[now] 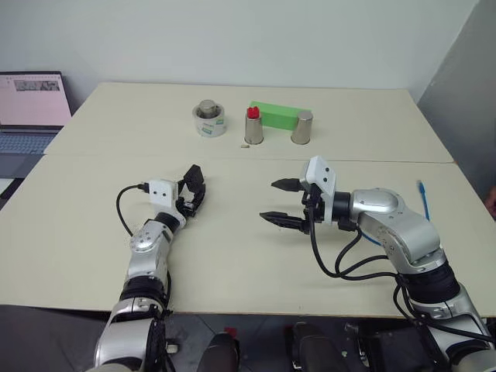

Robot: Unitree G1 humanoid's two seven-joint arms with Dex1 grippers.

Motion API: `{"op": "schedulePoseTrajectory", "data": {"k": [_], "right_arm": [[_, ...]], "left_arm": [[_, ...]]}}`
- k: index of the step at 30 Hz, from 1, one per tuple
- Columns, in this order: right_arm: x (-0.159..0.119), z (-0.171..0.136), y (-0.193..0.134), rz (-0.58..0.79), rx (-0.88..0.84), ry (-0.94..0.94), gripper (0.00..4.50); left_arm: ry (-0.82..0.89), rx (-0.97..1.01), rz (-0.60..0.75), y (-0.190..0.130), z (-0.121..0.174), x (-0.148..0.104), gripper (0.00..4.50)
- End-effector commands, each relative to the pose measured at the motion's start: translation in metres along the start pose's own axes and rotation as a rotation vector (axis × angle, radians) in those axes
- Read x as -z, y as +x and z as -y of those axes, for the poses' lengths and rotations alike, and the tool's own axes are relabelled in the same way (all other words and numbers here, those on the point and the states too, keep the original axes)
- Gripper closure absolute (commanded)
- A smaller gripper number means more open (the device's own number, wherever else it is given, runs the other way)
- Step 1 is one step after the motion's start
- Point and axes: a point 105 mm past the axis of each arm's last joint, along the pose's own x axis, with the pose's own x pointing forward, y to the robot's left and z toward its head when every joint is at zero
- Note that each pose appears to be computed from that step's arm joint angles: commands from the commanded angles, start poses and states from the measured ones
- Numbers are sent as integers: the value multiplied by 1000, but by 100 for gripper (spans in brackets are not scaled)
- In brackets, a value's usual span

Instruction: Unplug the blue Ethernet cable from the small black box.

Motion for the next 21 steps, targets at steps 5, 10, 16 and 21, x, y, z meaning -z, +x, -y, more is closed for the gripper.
{"op": "schedulePoseTrajectory", "data": {"k": [5,10,16,21], "right_arm": [[8,9,-22,-18,76,20,34],[22,27,-47,-54,170,53,34],[37,56,-77,-104,295,70,34],[44,72,-95,-159,354,50,34]], "left_arm": [[49,139,-215,-49,5,-5,88],[158,296,-245,-68,2,-44,88],[198,345,-272,-72,-7,-73,88],[230,369,-280,-73,-14,-87,88]]}}
